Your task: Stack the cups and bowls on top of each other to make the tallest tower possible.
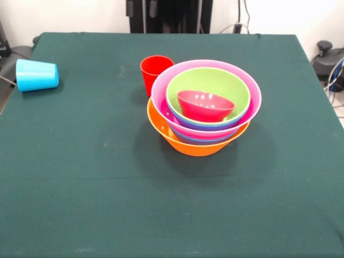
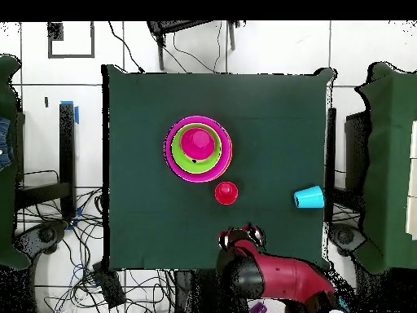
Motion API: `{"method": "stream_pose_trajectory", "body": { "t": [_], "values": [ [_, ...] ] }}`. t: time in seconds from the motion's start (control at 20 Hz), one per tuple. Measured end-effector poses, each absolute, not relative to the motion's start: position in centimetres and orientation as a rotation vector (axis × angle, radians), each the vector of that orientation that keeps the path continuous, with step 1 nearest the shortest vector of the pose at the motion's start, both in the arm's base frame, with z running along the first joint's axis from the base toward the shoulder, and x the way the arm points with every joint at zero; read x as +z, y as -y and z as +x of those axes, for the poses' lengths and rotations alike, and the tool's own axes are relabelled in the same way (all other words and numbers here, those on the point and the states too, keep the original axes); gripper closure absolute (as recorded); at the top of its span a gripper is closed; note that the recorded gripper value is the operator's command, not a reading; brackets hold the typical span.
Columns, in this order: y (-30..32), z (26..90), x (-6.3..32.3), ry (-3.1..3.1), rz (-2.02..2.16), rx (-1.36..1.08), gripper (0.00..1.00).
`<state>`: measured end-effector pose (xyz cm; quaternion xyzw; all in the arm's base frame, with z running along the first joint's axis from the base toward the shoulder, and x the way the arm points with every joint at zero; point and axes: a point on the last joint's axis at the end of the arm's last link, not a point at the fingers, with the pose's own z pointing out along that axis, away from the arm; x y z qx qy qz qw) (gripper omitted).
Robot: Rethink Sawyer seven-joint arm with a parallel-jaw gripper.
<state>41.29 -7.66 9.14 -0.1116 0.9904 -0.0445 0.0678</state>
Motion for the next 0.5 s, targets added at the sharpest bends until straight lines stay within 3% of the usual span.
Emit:
{"method": "stream_pose_trajectory", "body": {
  "t": [0.5],
  "values": [
    [11.8, 41.4, 7.7, -3.095, -0.207, -0.040, 0.00]
  ]
}}
